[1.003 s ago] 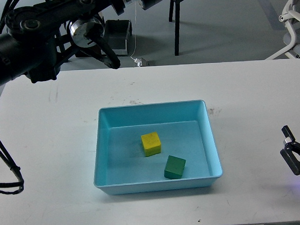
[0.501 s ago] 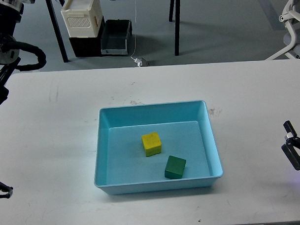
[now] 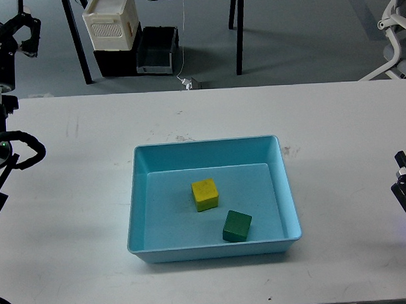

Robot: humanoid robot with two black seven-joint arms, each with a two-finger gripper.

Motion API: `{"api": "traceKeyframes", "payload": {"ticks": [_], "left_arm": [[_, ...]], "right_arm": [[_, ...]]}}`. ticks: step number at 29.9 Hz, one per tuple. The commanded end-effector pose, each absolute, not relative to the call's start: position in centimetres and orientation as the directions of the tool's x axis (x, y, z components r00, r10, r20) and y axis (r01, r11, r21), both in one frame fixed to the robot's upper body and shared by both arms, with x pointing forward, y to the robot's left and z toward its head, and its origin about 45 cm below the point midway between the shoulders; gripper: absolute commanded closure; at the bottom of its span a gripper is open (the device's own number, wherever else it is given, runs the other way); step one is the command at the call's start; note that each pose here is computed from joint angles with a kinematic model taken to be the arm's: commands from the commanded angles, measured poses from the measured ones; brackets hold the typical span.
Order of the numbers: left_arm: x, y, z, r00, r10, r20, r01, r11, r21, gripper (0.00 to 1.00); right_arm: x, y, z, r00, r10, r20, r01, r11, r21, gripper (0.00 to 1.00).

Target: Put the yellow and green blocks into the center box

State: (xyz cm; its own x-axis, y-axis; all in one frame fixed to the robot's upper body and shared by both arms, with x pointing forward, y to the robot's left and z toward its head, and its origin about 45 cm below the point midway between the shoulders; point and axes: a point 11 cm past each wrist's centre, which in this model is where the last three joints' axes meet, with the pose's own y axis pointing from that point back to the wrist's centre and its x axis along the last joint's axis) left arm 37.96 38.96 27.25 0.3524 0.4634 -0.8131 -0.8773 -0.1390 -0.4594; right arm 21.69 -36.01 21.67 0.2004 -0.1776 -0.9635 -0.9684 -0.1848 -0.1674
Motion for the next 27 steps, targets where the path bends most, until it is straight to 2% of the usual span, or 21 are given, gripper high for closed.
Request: {"api": "traceKeyframes", "payload": {"ticks": [1, 9, 17, 21, 27], "left_arm": [[34.3, 38.4, 23.4, 0.293, 0.418, -0.860, -0.909, -0.158, -0.387, 0.00], [28.0, 34.9, 20.1, 0.250, 0.274, -0.929, -0.938, -0.167, -0.302, 0.00], [23.1, 34.7, 16.3, 0.119, 0.240, -0.963, -0.966, -0.195, -0.168, 0.00], [21.9, 34.9, 15.7, 0.090, 0.239, -0.967, -0.968, -0.208, -0.141, 0.00], [22.0, 35.1, 16.1, 0.101, 0.237, -0.966, -0.965, -0.214, -0.153, 0.00]], "right_arm": [[21.7, -36.2, 21.7, 0.198, -0.185, -0.963, -0.969, -0.187, -0.163, 0.00], [21.5, -36.0, 20.8, 0.180, -0.189, -0.965, -0.971, -0.189, -0.144, 0.00], [20.2, -36.0, 20.0, 0.172, -0.193, -0.966, -0.974, -0.177, -0.138, 0.00], [19.6, -36.0, 19.8, 0.179, -0.197, -0.964, -0.974, -0.177, -0.144, 0.00], [19.9, -36.2, 19.6, 0.176, -0.196, -0.965, -0.975, -0.166, -0.144, 0.00]]}}
